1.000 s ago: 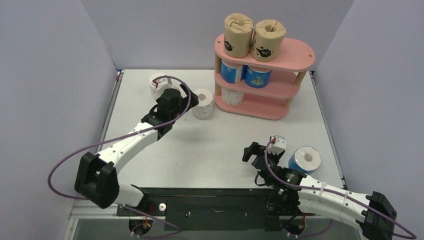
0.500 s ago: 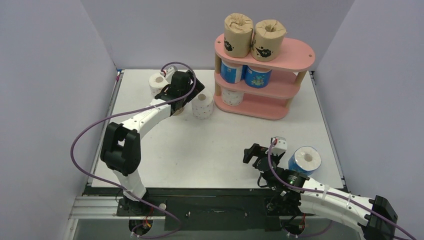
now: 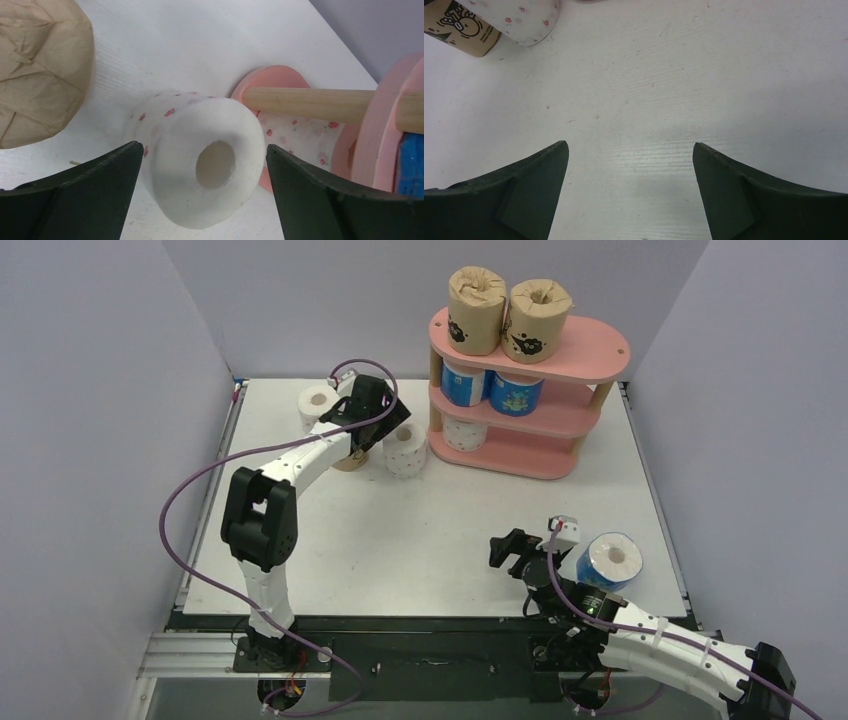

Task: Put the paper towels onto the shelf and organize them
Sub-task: Pick up the paper towel from the center of the board.

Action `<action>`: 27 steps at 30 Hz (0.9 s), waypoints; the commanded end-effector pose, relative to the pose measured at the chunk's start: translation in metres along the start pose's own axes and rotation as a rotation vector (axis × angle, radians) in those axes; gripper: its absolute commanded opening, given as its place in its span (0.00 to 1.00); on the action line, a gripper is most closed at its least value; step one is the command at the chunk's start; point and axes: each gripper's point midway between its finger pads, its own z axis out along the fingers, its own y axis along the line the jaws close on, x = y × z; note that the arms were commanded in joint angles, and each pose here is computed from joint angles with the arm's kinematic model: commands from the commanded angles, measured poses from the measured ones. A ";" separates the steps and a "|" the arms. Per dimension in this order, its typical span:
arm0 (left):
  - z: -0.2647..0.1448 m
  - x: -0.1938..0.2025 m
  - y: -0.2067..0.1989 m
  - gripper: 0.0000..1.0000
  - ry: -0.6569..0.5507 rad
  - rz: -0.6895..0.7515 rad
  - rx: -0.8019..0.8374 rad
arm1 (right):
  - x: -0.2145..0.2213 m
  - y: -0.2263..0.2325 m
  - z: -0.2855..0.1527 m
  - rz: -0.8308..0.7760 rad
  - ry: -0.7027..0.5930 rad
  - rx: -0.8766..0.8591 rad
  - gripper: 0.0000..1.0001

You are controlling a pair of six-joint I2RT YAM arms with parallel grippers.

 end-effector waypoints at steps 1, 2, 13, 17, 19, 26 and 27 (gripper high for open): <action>-0.017 -0.015 -0.003 0.93 -0.039 0.071 -0.030 | -0.002 0.001 0.002 -0.009 -0.011 -0.001 0.90; -0.020 -0.016 -0.001 0.93 -0.044 0.081 -0.034 | -0.001 0.000 0.002 -0.012 -0.010 0.002 0.90; -0.018 -0.004 0.003 0.73 -0.038 0.224 -0.070 | 0.000 0.000 0.002 -0.004 -0.016 -0.009 0.88; -0.014 0.002 0.003 0.70 -0.038 0.242 -0.080 | 0.000 0.000 0.002 -0.002 -0.017 -0.012 0.87; -0.010 0.004 0.006 0.70 -0.031 0.249 -0.090 | 0.000 0.001 0.002 -0.003 -0.017 -0.012 0.87; 0.001 0.013 0.011 0.68 -0.009 0.257 -0.104 | -0.001 0.001 0.002 -0.003 -0.018 -0.013 0.87; 0.003 0.014 0.012 0.66 -0.005 0.259 -0.107 | -0.001 0.001 0.002 -0.004 -0.018 -0.012 0.87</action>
